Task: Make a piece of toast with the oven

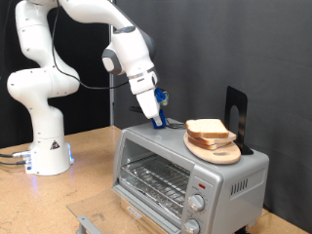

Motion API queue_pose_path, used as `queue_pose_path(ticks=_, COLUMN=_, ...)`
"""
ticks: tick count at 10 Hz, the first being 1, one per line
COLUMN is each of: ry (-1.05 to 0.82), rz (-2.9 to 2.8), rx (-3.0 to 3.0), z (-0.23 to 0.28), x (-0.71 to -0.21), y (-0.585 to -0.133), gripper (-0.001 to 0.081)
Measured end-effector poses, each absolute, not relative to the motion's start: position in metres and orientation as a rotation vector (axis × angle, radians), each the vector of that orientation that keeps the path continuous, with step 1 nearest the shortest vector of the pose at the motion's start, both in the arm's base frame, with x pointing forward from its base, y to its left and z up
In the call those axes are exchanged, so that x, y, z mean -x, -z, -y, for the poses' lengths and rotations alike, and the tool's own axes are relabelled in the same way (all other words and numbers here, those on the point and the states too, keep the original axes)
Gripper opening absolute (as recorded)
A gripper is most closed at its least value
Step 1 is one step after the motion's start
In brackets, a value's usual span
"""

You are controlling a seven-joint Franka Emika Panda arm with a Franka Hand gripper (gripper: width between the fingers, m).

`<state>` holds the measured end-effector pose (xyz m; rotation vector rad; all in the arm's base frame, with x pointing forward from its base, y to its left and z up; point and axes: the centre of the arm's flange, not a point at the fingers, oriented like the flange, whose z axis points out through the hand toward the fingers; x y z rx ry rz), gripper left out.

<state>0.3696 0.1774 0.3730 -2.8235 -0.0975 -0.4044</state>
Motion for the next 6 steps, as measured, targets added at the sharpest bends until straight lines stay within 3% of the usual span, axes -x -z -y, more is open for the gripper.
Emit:
queue_pose_path(ticks=5, ry=0.397, rz=0.091, rx=2.833, z=-0.1755, x=-0.3699, y=-0.3708, gripper=0.0485)
queue_pose_path(ticks=6, ry=0.394, rz=0.089, rx=2.838, z=-0.174, x=-0.37, y=-0.3695, gripper=0.0708)
